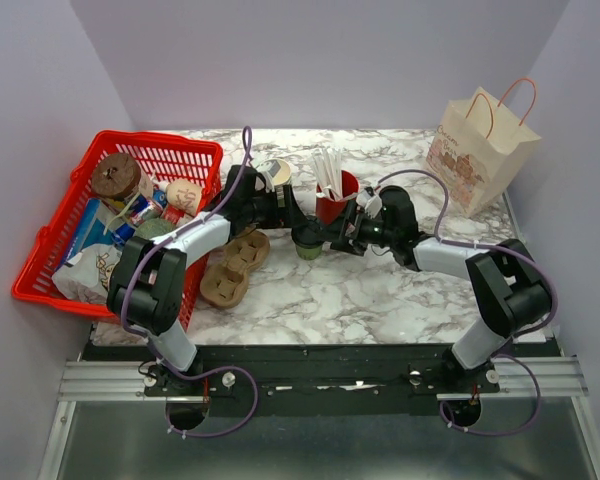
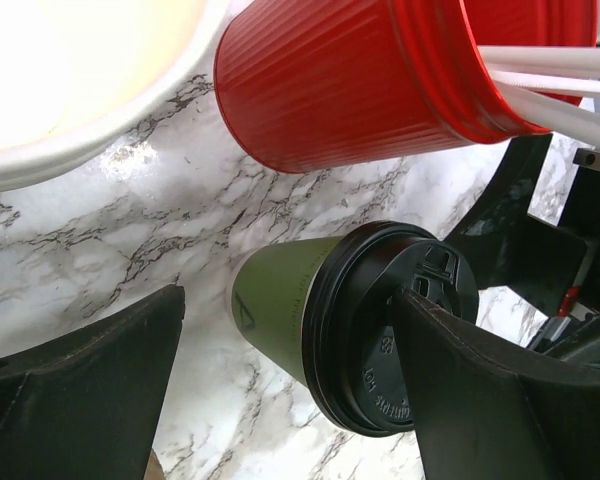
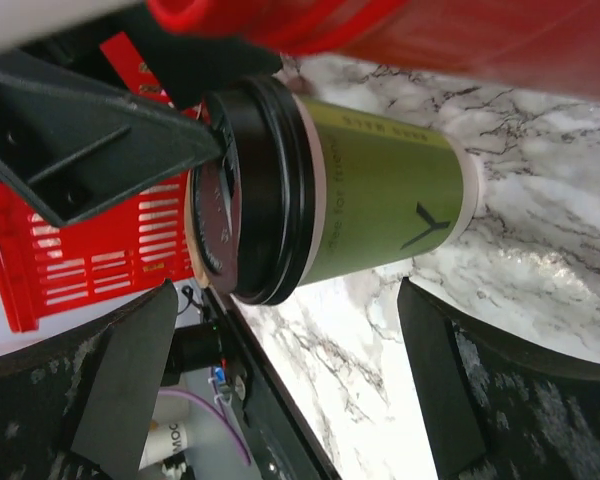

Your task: Pack the takeout coffee

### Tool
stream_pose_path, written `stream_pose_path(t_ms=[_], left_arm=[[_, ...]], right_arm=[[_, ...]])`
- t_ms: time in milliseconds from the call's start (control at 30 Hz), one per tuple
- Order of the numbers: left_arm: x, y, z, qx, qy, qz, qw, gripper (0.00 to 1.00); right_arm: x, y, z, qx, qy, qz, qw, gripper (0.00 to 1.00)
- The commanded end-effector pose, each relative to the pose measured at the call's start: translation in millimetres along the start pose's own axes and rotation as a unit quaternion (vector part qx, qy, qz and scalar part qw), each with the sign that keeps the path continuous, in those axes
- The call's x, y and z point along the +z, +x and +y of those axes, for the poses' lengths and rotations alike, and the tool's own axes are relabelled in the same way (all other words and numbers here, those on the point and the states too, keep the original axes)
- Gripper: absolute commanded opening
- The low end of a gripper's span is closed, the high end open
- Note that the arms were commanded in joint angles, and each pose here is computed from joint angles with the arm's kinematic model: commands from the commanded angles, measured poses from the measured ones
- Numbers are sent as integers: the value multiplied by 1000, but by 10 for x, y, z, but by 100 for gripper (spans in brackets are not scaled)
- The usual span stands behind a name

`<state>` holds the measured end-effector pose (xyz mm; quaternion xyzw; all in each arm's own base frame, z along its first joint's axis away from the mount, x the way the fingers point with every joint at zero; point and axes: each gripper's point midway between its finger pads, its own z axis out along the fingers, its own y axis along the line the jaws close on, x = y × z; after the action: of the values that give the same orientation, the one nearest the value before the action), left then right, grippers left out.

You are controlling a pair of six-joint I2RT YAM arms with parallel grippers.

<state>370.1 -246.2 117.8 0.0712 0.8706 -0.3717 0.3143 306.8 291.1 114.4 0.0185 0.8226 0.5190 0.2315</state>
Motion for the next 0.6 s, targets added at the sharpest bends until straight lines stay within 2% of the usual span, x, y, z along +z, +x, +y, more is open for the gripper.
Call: stream_pose_path(t_ms=[0, 400, 567], left_arm=[[33, 43, 23, -23, 5, -2, 1000, 91], [87, 170, 159, -48, -8, 10, 999, 90], [122, 267, 269, -61, -27, 18, 998, 89]], right_arm=[[107, -96, -119, 15, 32, -9, 999, 100], [84, 108, -517, 12, 99, 14, 995, 96], [40, 211, -795, 19, 153, 20, 988, 96]])
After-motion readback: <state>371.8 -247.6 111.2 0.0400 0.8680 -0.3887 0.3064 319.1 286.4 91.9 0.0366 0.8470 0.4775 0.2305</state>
